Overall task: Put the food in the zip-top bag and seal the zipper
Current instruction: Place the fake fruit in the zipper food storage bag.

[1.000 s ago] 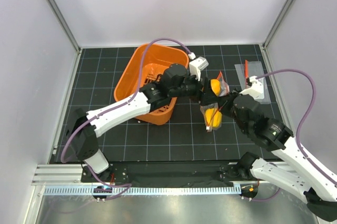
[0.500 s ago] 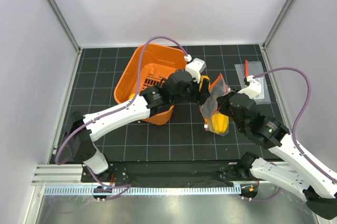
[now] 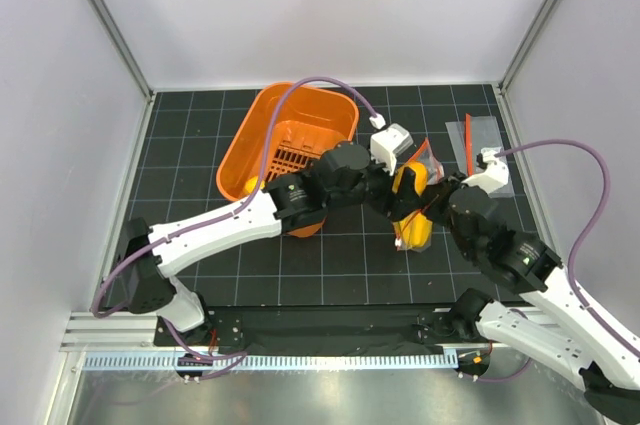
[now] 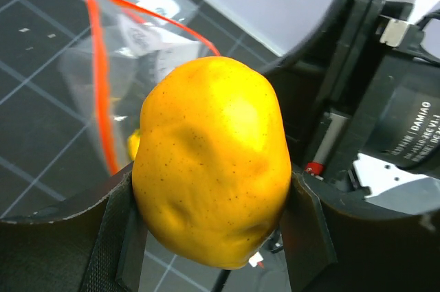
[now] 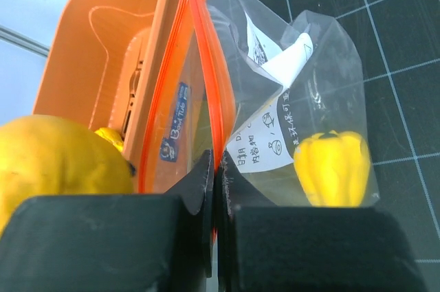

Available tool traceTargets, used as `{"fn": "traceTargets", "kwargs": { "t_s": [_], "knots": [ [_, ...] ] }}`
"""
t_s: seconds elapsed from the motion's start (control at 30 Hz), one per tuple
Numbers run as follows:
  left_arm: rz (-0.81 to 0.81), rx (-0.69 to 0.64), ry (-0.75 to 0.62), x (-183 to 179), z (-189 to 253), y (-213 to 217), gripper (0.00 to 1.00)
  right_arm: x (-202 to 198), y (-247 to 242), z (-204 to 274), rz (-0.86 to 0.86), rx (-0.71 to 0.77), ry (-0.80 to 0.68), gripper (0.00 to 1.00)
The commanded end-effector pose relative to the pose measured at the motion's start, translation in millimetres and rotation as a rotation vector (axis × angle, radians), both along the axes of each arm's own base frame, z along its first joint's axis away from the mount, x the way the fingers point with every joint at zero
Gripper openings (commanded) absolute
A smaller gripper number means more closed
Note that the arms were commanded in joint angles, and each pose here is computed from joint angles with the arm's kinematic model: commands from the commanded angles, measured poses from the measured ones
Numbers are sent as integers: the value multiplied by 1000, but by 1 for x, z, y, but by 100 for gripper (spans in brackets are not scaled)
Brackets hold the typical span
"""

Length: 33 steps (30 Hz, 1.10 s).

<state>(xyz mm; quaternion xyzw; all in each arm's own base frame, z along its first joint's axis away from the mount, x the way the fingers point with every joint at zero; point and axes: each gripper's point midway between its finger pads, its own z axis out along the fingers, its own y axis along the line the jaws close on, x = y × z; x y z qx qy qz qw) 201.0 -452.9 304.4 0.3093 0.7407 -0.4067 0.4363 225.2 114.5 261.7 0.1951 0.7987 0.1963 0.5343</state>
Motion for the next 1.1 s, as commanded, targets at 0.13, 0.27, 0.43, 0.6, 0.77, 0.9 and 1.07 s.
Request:
{"fn": "traceTargets", "kwargs": {
  "t_s": [0.13, 0.27, 0.43, 0.6, 0.77, 0.9, 1.07],
  "knots": [
    [-44, -68, 13, 3, 8, -34, 5, 2, -11, 16, -56, 52, -78, 1],
    [-33, -33, 60, 12, -10, -40, 10, 0, -14, 12, -65, 53, -78, 1],
    [33, 1, 71, 28, -25, -37, 36, -2, -17, 12, -68, 57, -83, 1],
    [117, 35, 42, 42, -25, -27, 71, -2, -18, 12, -69, 53, -84, 1],
    [112, 67, 28, 42, -18, -23, 88, -2, -20, 16, -77, 45, -79, 1],
    [89, 83, 30, 38, -10, -21, 96, -3, -24, 17, -91, 29, -70, 1],
    [109, 106, 0, 41, 2, -1, 97, -4, -26, 17, -96, 21, -75, 1]
  ]
}}
